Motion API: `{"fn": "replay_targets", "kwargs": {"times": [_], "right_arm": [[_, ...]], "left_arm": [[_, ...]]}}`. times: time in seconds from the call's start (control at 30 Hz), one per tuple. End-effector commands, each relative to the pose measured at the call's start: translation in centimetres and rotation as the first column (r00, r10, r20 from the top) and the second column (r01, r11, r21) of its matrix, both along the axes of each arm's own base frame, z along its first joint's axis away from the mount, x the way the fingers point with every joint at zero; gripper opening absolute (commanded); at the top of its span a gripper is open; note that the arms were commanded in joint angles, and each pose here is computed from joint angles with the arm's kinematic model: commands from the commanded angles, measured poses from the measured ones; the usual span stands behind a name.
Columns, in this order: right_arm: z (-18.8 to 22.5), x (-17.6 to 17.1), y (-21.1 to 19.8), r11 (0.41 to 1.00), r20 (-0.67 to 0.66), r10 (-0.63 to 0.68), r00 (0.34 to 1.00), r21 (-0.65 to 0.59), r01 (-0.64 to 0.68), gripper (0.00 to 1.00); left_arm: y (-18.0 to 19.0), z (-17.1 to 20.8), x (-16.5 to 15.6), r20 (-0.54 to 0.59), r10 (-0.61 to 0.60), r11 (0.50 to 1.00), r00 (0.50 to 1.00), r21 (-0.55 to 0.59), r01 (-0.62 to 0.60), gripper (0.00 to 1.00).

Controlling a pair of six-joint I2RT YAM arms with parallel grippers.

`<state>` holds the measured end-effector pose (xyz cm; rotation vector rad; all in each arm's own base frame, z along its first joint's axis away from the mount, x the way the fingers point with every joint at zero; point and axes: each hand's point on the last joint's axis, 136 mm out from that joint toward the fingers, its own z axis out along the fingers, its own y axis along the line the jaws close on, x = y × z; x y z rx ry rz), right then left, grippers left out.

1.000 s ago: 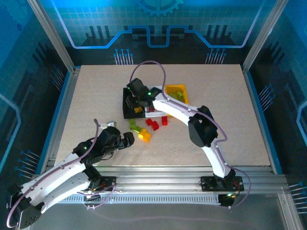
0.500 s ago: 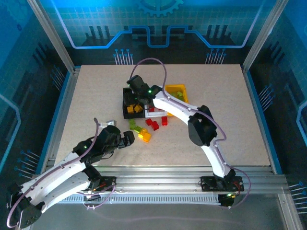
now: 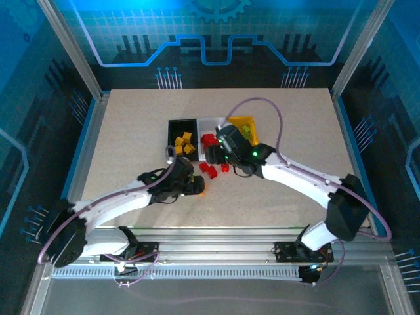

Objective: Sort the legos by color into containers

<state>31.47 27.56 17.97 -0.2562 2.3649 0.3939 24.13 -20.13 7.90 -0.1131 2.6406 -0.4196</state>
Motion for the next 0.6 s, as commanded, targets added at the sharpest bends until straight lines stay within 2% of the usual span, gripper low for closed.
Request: {"fn": "replay_targets", "kwargs": {"times": [0.0,0.23,0.37,0.53,0.57], "right_arm": [[0.4,-0.6,-2.9,0.996,0.027,-0.088,0.996,0.032,0.087,0.71],[0.7,-2.1,-6.3,0.989,0.04,-0.136,0.99,0.065,0.133,0.71],[0.9,-2.4,-7.6,0.985,0.048,-0.16,0.986,0.07,0.156,0.72],[1.1,-2.2,-8.6,0.979,0.043,-0.186,0.982,0.093,0.181,0.72],[0.0,-2.5,-8.9,0.98,0.026,-0.186,0.982,0.078,0.184,0.72]], "left_arm": [[-2.9,0.0,1.4,0.033,-0.066,0.998,0.997,-0.002,0.066,0.84],[-4.2,-2.5,3.5,0.034,-0.089,0.993,0.995,0.085,0.086,0.76],[-6.6,-2.7,3.1,0.023,-0.149,0.988,0.989,0.045,0.148,0.71],[-10.0,-2.5,1.1,0.001,-0.239,0.97,0.971,-0.034,0.239,0.65],[-10.1,-2.5,0.9,-0.006,-0.241,0.97,0.97,-0.041,0.241,0.65]]}}
